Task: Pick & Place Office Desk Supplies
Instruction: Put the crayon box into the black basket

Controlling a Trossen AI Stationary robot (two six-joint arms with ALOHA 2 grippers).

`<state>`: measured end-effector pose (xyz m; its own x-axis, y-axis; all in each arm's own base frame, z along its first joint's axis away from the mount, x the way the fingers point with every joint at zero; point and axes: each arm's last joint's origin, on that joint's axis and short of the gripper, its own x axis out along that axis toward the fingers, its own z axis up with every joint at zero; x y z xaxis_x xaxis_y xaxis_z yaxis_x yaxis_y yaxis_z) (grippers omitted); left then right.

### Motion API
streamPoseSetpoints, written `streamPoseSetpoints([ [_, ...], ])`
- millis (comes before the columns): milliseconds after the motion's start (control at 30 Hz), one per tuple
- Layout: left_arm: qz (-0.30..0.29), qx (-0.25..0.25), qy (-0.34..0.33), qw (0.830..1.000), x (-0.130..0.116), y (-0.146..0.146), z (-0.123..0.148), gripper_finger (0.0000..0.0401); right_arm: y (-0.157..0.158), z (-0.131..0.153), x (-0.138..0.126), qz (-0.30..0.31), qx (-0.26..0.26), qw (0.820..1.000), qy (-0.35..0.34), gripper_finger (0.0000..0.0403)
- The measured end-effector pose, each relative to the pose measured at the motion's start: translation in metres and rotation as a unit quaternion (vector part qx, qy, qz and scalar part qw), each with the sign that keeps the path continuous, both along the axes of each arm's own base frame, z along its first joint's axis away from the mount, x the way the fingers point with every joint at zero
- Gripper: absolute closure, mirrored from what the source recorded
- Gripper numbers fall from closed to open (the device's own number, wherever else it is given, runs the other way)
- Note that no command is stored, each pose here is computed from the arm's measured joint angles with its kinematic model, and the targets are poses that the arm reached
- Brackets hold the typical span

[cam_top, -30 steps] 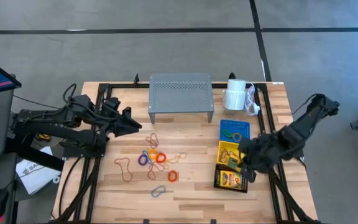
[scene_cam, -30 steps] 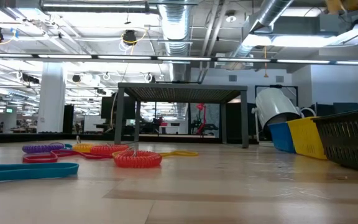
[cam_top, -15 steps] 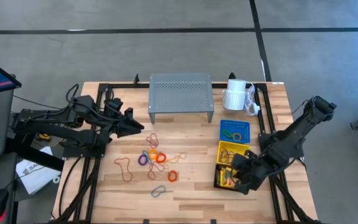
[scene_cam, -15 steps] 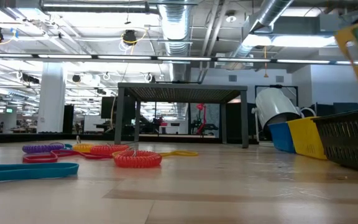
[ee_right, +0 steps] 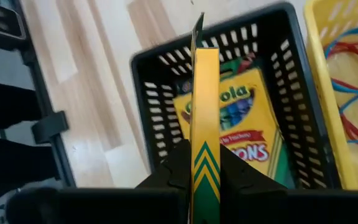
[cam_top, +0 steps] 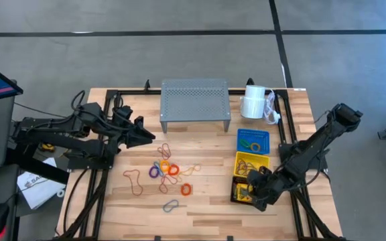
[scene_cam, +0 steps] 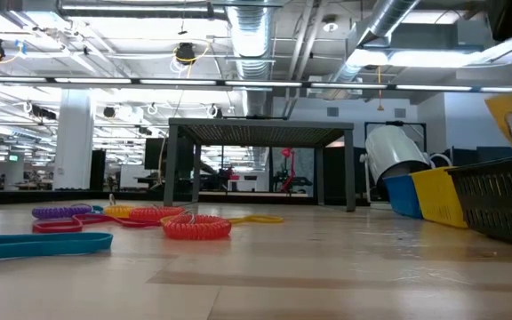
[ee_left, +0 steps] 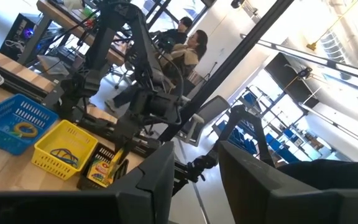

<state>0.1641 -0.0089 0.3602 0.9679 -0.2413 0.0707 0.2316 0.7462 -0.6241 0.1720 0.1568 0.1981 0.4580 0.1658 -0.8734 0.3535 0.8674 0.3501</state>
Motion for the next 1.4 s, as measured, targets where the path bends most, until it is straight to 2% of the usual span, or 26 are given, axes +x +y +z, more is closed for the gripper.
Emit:
streamPoseSetpoints([
  [333,0.000,0.000,0.000,1.000,0.000,0.000,0.000,0.0281,-0.002,-0.015,0.001,0.013,0.028,0.999,-0.008,0.0376],
  [500,0.000,0.000,0.000,1.000,0.000,0.000,0.000,0.0281,-0.005,-0.015,0.004,0.008,0.026,1.000,-0.010,0.0362],
  [800,0.000,0.000,0.000,1.000,0.000,0.000,0.000,0.0281,-0.004,-0.014,0.005,0.027,0.037,0.999,-0.010,0.0359],
  [900,0.000,0.000,0.000,1.000,0.000,0.000,0.000,0.0281,-0.005,-0.015,0.005,0.010,0.053,0.999,0.000,0.0351],
  [1133,0.000,0.002,0.000,1.000,0.000,0.000,0.000,0.0281,-0.009,-0.015,0.009,-0.006,0.085,0.996,0.024,0.0295],
  [1400,0.000,0.002,0.000,1.000,0.000,0.000,0.000,0.0281,-0.022,-0.017,0.013,-0.040,0.069,0.996,0.047,0.0204],
])
